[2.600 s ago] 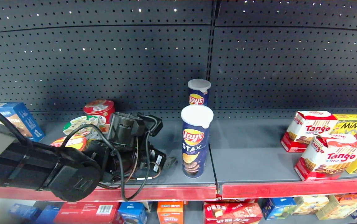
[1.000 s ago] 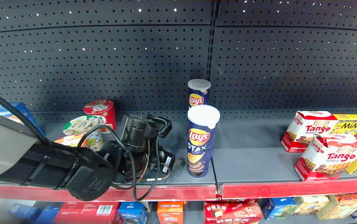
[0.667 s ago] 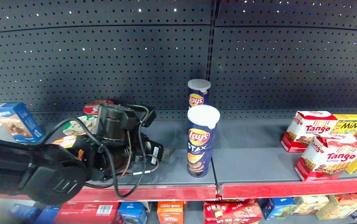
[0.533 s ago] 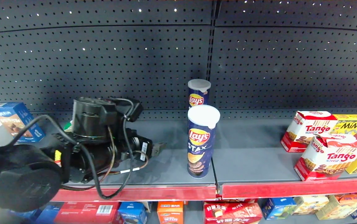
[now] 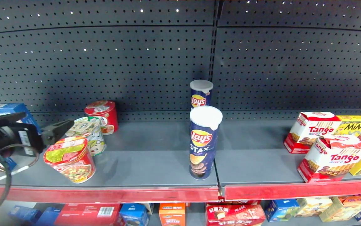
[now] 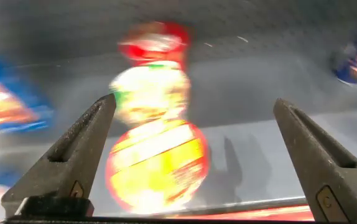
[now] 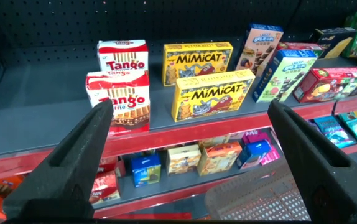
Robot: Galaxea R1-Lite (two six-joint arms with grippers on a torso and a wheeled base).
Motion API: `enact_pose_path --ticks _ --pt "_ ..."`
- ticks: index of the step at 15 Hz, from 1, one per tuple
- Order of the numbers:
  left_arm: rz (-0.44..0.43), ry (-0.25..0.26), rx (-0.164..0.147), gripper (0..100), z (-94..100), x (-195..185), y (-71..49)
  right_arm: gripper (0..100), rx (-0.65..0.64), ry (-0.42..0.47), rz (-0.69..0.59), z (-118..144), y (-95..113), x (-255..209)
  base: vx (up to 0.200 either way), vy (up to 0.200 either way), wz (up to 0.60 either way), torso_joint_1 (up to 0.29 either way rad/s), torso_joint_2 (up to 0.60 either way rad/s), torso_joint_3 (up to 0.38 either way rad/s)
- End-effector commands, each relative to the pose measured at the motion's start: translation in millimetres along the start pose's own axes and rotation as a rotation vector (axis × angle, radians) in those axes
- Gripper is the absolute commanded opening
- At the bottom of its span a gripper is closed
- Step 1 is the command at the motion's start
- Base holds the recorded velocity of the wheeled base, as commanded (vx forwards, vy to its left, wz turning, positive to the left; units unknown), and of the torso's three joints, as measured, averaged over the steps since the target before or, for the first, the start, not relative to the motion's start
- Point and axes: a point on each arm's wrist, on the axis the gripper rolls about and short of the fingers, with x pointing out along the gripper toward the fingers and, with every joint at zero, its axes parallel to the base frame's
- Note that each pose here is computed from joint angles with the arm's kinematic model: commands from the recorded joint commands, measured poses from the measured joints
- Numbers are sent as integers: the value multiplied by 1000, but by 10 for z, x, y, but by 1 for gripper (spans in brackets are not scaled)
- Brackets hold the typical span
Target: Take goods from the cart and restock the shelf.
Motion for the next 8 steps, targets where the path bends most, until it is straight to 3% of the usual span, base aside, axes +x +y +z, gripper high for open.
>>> enact_pose_path --ticks 1,5,7,8 --pt "66 -129 -8 100 -129 -650 122 100 0 -1 1 -9 -3 -14 0 0 0 0 0 0" --pt "127 -121 -10 100 -818 -1284 89 100 0 -4 -4 -45 -7 -43 0 0 0 0 0 0" --pt "149 -89 -6 100 -990 -1467 83 100 -1 2 -2 -56 -3 -31 0 0 0 0 0 0" --pt "173 -60 -7 100 -1207 -1639 74 100 -1 4 -3 -60 -2 -29 0 0 0 0 0 0"
